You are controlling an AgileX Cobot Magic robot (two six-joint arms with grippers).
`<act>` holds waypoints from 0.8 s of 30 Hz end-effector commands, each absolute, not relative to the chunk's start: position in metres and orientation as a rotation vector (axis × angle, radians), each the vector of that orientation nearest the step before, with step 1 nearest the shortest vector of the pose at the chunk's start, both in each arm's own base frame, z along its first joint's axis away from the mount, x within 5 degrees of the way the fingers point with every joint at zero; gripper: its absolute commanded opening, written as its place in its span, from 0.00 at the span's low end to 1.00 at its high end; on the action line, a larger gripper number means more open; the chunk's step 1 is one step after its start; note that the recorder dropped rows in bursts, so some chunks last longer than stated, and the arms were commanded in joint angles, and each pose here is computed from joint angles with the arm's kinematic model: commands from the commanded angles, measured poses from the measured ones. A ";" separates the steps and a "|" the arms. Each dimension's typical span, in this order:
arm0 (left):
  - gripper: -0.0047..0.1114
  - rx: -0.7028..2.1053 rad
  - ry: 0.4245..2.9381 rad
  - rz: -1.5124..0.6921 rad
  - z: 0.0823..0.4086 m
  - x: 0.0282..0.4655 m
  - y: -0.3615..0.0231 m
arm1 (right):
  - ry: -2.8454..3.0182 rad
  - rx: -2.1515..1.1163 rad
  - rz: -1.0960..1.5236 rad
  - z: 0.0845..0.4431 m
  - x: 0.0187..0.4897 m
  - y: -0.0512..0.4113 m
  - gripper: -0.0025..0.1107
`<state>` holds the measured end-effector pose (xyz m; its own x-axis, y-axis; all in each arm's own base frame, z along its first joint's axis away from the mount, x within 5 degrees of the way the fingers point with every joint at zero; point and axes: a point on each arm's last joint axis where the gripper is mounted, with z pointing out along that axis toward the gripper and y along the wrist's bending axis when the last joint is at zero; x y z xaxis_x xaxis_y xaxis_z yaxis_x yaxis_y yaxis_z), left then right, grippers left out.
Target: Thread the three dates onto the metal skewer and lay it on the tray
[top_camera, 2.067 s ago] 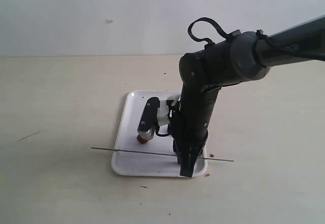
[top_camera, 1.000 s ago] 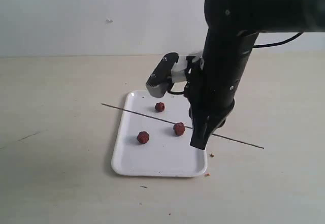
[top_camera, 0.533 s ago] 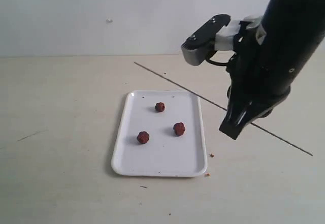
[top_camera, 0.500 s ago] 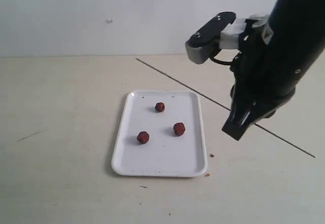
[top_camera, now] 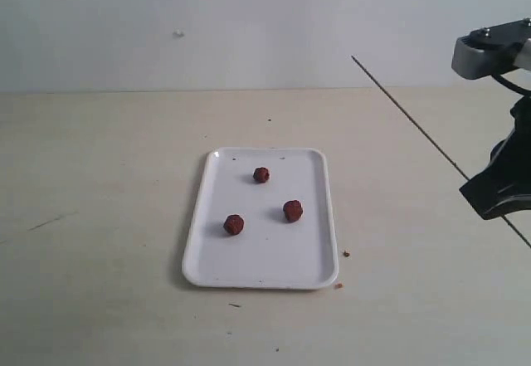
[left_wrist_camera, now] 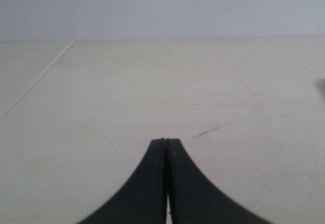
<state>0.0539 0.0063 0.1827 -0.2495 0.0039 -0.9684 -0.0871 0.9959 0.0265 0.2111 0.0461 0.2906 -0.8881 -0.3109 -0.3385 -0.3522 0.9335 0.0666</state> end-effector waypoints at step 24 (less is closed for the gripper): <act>0.04 -0.525 1.266 -0.550 0.301 0.052 0.004 | 2.649 -0.414 0.180 0.295 0.220 0.046 0.02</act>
<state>0.0471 0.0004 0.2801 0.2459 -0.7476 -0.6169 0.2369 0.6635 -0.7097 0.2192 0.0472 0.2938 -0.8572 -0.2896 -0.4258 -0.3426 0.9380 0.0517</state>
